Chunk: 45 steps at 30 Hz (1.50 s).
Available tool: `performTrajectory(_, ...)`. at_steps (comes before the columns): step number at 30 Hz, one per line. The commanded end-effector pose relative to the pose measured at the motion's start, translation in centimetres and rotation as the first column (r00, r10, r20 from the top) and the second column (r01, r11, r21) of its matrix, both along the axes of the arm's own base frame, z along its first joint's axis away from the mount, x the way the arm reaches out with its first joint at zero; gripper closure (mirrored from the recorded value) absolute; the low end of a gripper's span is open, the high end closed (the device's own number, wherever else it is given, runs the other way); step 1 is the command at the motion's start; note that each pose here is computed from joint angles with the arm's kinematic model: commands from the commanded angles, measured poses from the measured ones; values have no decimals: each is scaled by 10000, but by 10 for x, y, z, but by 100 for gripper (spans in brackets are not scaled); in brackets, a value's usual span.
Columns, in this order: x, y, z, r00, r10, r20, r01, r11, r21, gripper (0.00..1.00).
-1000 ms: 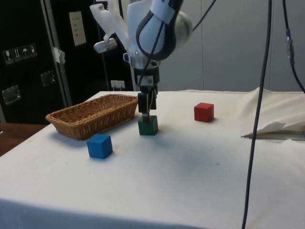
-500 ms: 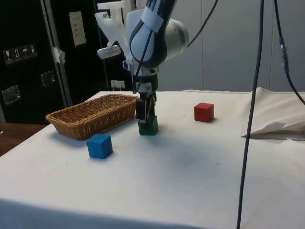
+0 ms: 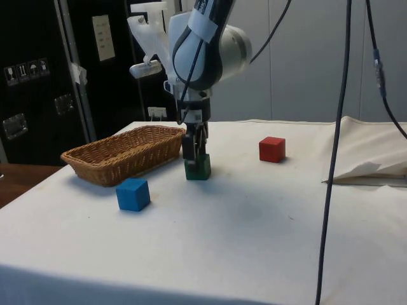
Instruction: Pick up exactly two blocks and place them into the basket.
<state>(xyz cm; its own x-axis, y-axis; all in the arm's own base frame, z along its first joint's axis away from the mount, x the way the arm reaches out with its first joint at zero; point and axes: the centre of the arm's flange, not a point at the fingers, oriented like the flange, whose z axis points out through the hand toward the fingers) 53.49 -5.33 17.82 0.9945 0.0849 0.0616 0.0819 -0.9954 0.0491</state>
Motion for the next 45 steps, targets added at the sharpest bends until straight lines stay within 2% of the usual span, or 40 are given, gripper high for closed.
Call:
performTrajectory(1, 0, 1, 0, 10000, 10, 0, -10, 10000, 8, 43)
performTrajectory(3, 0, 0, 0, 10000, -9, 2, 9, 10000, 4, 65)
performTrajectory(4, 0, 0, 0, 10000, -9, 2, 9, 10000, 4, 86)
performTrajectory(5, 0, 0, 0, 10000, -9, 2, 9, 10000, 4, 97)
performTrajectory(6, 0, 0, 0, 10000, -9, 2, 9, 10000, 4, 100)
performTrajectory(18, 1, 0, 2, 10000, 2, 30, -2, 10000, 8, 100)
performTrajectory(27, 1, 0, 33, 9995, -4, 326, -2, 9998, 177, 100)
performTrajectory(28, 2, 1, 30, 9993, -7, 363, -1, 9997, 231, 100)
performTrajectory(35, 6, 4, 61, 9986, 77, 531, -97, 9993, 369, 100)
performTrajectory(37, 6, 5, 62, 9980, 100, 630, -131, 9987, 489, 100)
performTrajectory(38, 9, 4, 68, 9982, 91, 586, -115, 9991, 412, 100)
performTrajectory(45, 24, 5, 96, 9969, 140, 772, -187, 9980, 597, 100)
